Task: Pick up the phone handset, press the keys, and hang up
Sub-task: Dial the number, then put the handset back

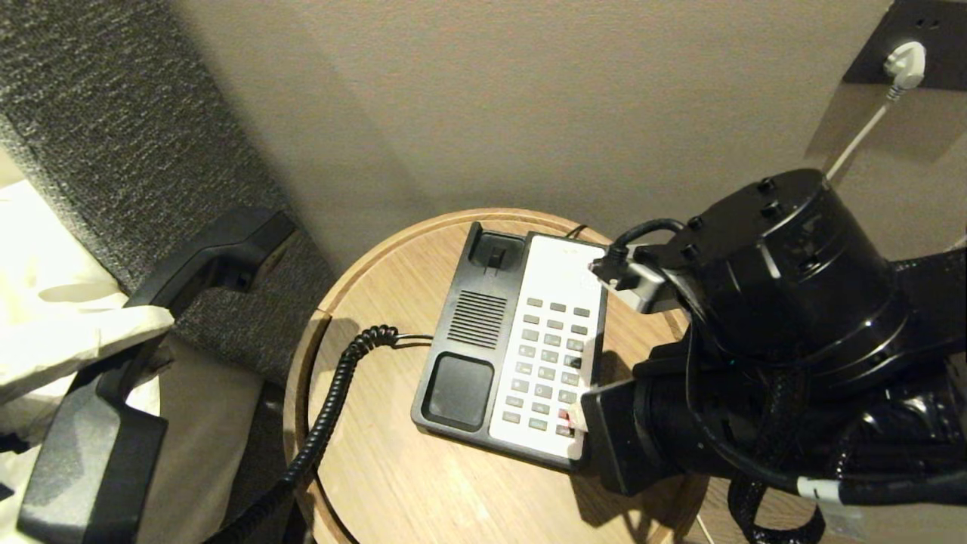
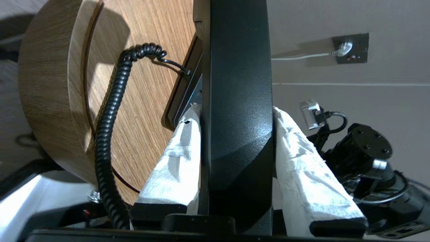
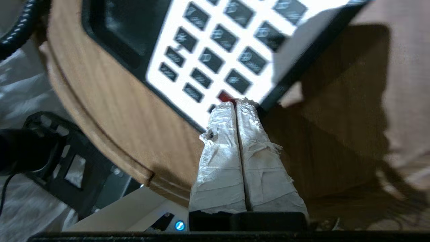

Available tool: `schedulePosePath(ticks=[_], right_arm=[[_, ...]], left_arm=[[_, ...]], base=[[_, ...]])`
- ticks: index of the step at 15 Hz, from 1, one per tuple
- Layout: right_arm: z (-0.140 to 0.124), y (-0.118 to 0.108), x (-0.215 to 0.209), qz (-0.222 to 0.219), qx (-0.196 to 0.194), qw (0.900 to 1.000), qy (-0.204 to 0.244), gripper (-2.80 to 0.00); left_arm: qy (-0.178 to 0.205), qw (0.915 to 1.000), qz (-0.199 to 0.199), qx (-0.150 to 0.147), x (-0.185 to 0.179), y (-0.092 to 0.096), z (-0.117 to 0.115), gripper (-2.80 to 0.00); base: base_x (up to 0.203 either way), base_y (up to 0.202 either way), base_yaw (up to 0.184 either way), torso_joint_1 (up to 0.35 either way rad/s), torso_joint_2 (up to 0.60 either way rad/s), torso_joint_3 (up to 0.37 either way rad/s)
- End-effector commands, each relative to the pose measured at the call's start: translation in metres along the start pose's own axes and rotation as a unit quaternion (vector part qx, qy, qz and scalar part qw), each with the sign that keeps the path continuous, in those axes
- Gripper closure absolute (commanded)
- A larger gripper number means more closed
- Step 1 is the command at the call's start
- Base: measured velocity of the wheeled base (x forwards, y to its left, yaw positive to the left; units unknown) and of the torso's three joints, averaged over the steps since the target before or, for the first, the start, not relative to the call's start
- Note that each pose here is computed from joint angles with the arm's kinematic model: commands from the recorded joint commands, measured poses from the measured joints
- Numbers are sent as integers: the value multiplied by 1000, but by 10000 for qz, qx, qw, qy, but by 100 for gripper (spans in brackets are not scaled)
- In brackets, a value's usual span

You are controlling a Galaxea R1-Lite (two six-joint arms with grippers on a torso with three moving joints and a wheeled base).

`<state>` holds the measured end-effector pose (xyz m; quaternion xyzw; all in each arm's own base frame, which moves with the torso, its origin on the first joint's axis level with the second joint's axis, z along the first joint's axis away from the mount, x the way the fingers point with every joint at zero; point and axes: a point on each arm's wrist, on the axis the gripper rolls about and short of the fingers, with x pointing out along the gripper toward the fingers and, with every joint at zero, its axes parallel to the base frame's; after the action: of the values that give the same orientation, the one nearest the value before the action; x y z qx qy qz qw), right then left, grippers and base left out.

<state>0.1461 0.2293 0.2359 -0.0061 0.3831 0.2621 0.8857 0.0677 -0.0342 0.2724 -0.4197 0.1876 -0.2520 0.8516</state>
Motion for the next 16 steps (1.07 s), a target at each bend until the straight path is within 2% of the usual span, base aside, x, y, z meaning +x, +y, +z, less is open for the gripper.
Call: schedulePosePath(ticks=[1, 3, 7, 9, 11, 13, 16], right_arm=[[0, -5, -9, -90, 53, 9999, -115, 0], [4, -11, -22, -124, 161, 9993, -320, 0], [-9, -38, -58, -210, 558, 9967, -543, 0], [-19, -51, -74, -229, 677, 9953, -647, 0], [-19, -61, -85, -300, 876, 9920, -861, 0], [-17, -71, -93, -464, 1055, 9872, -1098, 0], [-19, -80, -102, -616, 1218, 9823, -1283, 0]], left_arm=[[4, 9998, -20, 213, 2, -3, 3, 0], [26, 9979, 23, 646, 9, -5, 6, 0], [155, 9953, 292, 906, 39, -9, 18, 0], [252, 9907, 526, 1231, 58, -6, 21, 0], [449, 9795, 679, 1844, 78, -3, 22, 0], [634, 9680, 824, 2282, 102, -7, 16, 0], [824, 9408, 890, 3166, 136, -23, 2, 0]], base=[[0, 0, 0, 0, 0, 0], [0, 0, 0, 0, 0, 0], [0, 0, 0, 0, 0, 0], [0, 0, 0, 0, 0, 0], [0, 0, 0, 0, 0, 0], [0, 0, 0, 0, 0, 0], [0, 0, 0, 0, 0, 0]])
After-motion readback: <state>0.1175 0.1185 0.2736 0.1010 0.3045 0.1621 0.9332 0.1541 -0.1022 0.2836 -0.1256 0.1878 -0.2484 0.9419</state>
